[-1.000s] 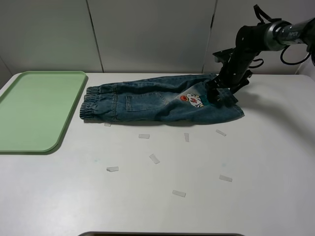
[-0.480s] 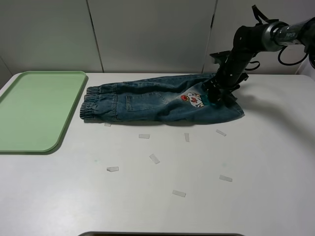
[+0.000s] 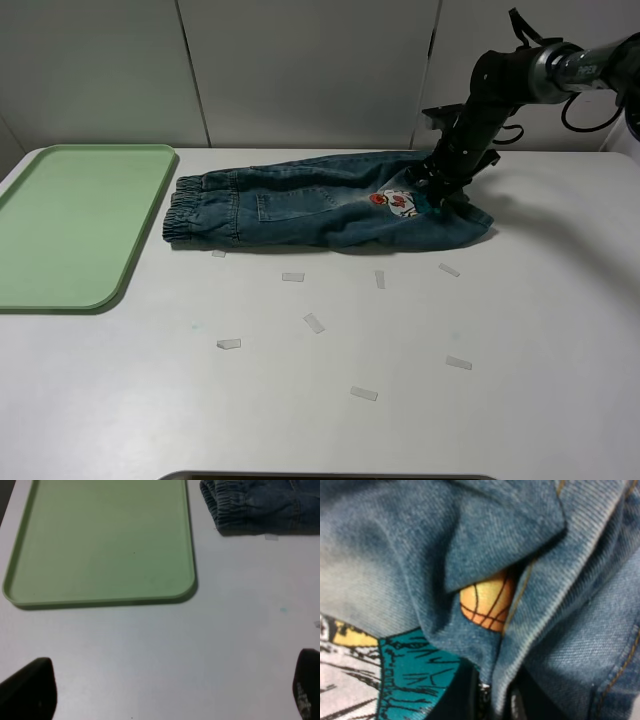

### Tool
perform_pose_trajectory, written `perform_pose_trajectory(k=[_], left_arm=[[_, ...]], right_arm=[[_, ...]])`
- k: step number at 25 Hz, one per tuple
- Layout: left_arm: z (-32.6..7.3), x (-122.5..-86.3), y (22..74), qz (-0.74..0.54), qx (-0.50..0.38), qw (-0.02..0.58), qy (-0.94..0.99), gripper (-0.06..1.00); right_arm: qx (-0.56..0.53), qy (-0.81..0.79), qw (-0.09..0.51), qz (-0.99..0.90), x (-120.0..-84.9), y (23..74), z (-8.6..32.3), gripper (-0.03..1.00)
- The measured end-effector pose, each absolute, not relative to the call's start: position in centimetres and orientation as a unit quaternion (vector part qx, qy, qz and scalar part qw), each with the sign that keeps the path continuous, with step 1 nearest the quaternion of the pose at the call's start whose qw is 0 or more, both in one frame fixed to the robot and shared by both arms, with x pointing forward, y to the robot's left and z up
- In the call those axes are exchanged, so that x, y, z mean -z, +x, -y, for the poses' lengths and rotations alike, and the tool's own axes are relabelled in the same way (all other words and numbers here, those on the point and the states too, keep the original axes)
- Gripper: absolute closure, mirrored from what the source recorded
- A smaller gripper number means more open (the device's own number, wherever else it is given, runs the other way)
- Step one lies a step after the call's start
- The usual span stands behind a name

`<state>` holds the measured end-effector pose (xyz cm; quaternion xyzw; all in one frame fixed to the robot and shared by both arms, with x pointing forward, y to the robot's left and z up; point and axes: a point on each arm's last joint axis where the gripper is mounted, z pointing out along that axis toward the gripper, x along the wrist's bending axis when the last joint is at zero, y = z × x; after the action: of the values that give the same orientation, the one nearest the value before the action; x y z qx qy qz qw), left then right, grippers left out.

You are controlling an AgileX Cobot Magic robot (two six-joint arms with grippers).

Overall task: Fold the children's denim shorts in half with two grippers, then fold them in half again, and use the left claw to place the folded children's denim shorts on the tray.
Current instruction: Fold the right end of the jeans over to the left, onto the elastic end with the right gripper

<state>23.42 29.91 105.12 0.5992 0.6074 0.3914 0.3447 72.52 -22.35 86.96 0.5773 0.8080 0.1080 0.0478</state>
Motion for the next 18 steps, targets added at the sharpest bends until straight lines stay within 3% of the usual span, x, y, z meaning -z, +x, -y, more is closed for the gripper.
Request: perform_pose_trajectory(k=[10, 18], left_arm=[[-29.9, -105.1, 23.4, -0.607, -0.391, 0.345, 0.599, 0.01], [-29.9, -105.1, 23.4, -0.607, -0.392, 0.344, 0.599, 0.01]], right_arm=[[-0.061, 0.578, 0.054, -0.812, -89.1, 71.9, 23.9, 0.93], [-0.019, 0.589, 0.094, -0.802, -94.3, 70.8, 25.1, 0.93]])
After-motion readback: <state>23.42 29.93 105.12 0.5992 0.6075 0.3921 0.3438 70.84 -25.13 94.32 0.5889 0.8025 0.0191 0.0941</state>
